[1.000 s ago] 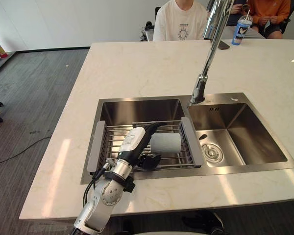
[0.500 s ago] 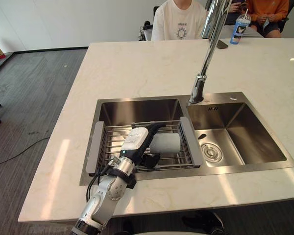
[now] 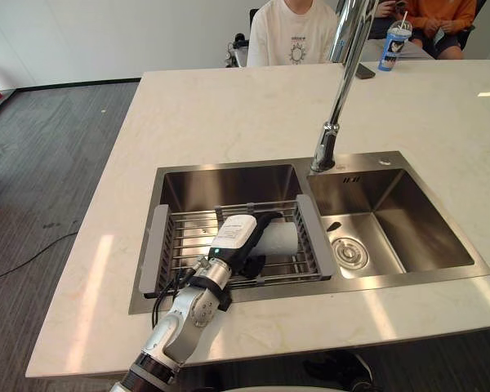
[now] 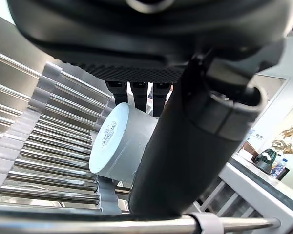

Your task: Walk over to the sink, pick up the cup, carry it to the dishwasher, place the cup inside the dishwasher, then close the dishwasher door

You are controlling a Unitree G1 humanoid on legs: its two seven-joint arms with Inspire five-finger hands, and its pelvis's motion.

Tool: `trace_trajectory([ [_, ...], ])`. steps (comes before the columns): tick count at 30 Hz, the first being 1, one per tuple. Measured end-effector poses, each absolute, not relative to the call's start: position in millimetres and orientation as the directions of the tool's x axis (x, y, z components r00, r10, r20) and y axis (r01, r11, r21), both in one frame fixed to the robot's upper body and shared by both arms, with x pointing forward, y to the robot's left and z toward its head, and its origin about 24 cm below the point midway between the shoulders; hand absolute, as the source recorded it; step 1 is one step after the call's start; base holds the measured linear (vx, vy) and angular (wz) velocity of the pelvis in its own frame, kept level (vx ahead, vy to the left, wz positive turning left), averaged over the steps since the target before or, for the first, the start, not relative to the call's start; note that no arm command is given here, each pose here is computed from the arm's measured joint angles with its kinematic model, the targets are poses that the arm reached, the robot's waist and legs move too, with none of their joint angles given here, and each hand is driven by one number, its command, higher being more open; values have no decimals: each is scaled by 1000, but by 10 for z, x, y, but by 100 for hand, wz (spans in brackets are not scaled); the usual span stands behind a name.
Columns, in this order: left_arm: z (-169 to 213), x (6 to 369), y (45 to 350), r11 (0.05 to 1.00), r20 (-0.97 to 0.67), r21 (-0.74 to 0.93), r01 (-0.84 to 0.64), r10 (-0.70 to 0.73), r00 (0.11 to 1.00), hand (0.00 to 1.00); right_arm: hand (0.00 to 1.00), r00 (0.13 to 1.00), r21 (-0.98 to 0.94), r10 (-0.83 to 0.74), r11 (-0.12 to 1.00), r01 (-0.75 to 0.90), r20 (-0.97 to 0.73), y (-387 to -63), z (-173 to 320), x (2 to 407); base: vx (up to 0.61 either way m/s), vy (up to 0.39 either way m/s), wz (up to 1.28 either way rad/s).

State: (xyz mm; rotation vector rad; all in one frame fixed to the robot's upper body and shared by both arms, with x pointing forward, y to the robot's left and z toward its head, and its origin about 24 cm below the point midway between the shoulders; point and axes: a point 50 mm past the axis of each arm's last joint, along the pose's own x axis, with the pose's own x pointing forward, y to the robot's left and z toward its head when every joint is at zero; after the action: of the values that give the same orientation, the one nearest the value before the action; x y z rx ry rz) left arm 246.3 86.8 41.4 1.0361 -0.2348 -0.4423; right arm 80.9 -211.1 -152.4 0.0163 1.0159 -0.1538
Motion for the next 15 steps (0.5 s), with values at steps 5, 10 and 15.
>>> trace_trajectory([
  [5,396,2562,843,385,-62,885,263,-463,884,30,90,510,-58,-117,990,132,-852,-2114,-1527,807,0,0,-3],
  [10,372,2696,866,364,-96,891,272,-435,895,30,90,512,-50,-108,991,126,-852,-2107,-1523,849,0,0,-1],
  [15,400,2800,921,370,-102,893,255,-385,917,30,90,509,-47,-104,991,124,-854,-2105,-1525,850,14,-7,-7],
])
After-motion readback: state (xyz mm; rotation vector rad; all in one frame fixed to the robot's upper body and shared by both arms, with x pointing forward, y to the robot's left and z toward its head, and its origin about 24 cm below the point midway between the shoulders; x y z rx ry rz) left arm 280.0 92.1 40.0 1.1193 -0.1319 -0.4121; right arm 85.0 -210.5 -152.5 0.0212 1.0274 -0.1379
